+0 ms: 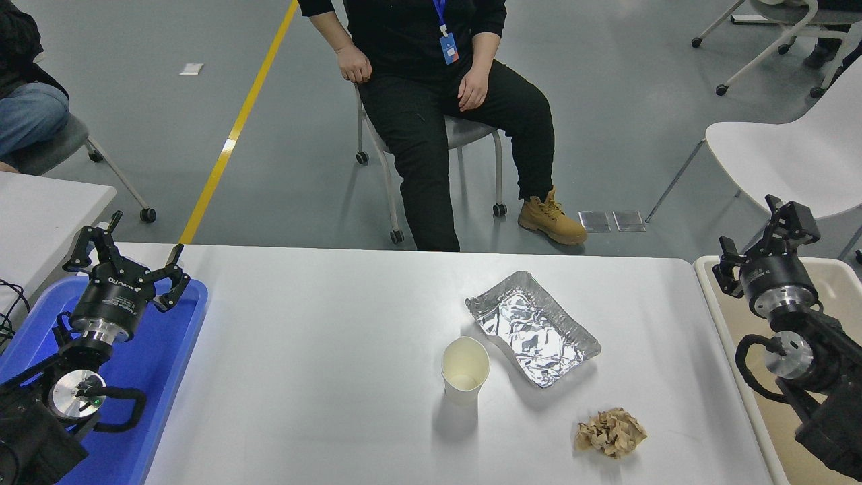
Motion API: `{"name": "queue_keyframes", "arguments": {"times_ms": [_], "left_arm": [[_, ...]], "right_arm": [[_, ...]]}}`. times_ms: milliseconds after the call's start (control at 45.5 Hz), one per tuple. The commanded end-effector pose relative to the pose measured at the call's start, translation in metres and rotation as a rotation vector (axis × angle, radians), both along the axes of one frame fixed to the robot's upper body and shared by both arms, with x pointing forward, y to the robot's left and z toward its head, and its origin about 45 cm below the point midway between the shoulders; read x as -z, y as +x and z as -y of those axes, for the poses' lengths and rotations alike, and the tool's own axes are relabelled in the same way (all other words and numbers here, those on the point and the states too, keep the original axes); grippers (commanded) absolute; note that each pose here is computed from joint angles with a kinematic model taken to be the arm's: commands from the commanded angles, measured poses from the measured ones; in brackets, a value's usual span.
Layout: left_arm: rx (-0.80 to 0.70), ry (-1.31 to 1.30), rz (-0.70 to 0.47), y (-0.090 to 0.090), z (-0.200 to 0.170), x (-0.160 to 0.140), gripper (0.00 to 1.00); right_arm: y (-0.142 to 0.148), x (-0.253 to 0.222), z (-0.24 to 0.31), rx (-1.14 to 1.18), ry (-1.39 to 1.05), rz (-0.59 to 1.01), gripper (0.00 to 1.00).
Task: Clean the table surface
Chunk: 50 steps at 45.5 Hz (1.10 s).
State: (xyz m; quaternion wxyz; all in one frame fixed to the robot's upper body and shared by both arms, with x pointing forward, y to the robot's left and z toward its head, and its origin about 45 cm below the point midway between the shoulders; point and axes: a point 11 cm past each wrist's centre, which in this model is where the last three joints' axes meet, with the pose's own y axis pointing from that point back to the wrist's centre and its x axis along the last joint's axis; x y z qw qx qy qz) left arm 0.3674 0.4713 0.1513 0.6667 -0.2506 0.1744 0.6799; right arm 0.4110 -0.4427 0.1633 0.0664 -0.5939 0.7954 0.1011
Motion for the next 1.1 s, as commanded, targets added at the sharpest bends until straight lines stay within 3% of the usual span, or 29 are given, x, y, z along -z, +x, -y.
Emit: {"name": "queue_keyframes", "arguments": {"times_ms": [0, 703, 1077], "left_arm": [[0.000, -0.001, 0.000, 0.000, 0.000, 0.000, 1.00], [0.000, 0.000, 0.000, 0.000, 0.000, 0.000, 1.00], [0.000, 0.000, 0.000, 0.000, 0.000, 0.000, 1.00]], "right_arm": [[0.001, -0.002, -0.002, -0.012, 0.000, 0.008, 0.98], [-0.003, -0.003, 0.010, 0.002, -0.023, 0.000, 0.98], [0.008, -0.012, -0.025, -0.290, -0.328, -0.093, 0.98]]}}
